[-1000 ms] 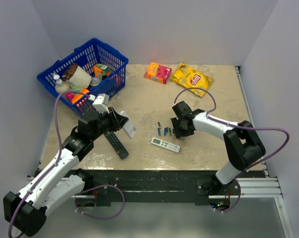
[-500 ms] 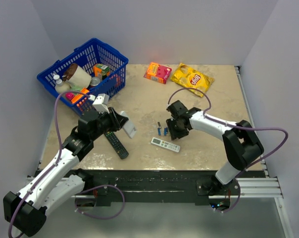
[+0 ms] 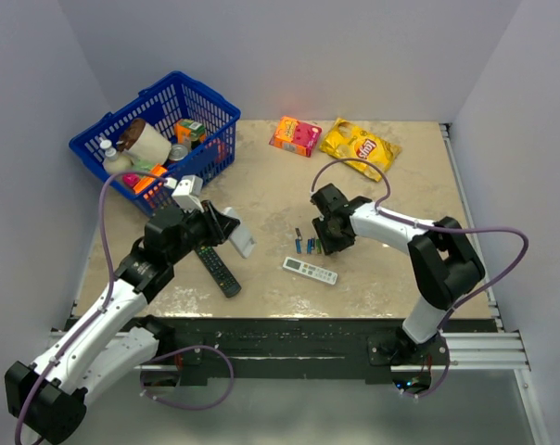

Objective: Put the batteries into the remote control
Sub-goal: Move the battery cover to the center of the board, then pick up the battery from the center of the board.

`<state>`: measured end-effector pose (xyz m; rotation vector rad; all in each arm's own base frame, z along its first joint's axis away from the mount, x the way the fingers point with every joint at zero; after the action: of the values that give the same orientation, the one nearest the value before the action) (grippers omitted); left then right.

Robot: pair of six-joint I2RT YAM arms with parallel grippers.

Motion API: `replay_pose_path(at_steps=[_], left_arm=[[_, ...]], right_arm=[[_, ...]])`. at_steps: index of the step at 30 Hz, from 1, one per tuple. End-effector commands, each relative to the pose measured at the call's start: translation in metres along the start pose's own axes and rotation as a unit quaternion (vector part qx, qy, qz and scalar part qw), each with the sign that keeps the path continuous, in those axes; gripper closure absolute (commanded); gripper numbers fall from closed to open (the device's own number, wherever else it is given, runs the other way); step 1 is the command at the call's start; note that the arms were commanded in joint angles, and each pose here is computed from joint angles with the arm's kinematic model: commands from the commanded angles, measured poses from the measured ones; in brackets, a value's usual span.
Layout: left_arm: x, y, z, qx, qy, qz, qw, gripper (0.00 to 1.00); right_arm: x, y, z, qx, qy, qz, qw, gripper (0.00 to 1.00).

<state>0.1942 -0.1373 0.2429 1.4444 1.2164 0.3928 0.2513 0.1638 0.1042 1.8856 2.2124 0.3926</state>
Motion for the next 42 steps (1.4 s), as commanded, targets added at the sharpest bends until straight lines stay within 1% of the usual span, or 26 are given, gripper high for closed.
replay_pose_path(at_steps=[1,10,15,26,42], left_arm=[[-0.010,0.024,-0.009,-0.040,-0.016,0.000,0.999,1.00],[-0.011,0.025,-0.008,-0.040,-0.018,-0.001,0.999,1.00],[-0.011,0.026,-0.009,-0.042,-0.017,-0.002,0.999,1.00],[-0.010,0.025,-0.010,-0.040,-0.014,-0.001,0.999,1.00],[-0.010,0.026,-0.010,-0.041,-0.013,-0.001,0.999,1.00]], right_arm=[[-0.002,0.009,0.005,-0.026,-0.011,-0.003,1.000,0.61],[-0.001,0.016,-0.006,-0.038,-0.007,-0.001,0.999,0.62],[-0.003,0.015,-0.001,-0.032,-0.021,0.001,0.999,0.63],[0.000,0.020,0.001,-0.038,-0.023,0.012,0.999,0.65],[-0.006,-0.005,0.021,-0.008,-0.032,0.023,0.999,0.69]])
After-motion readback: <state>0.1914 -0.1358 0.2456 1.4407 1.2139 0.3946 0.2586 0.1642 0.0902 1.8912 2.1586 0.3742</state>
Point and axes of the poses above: each gripper's point midway between its finger pads, its own z axis out along the fingers, its own x axis along the line the jaws close on, y = z × x, the point moved 8 cm from there along -z, back along the fingers, and after that the axes turned 11 degrees about z, right-handed, at the moved point
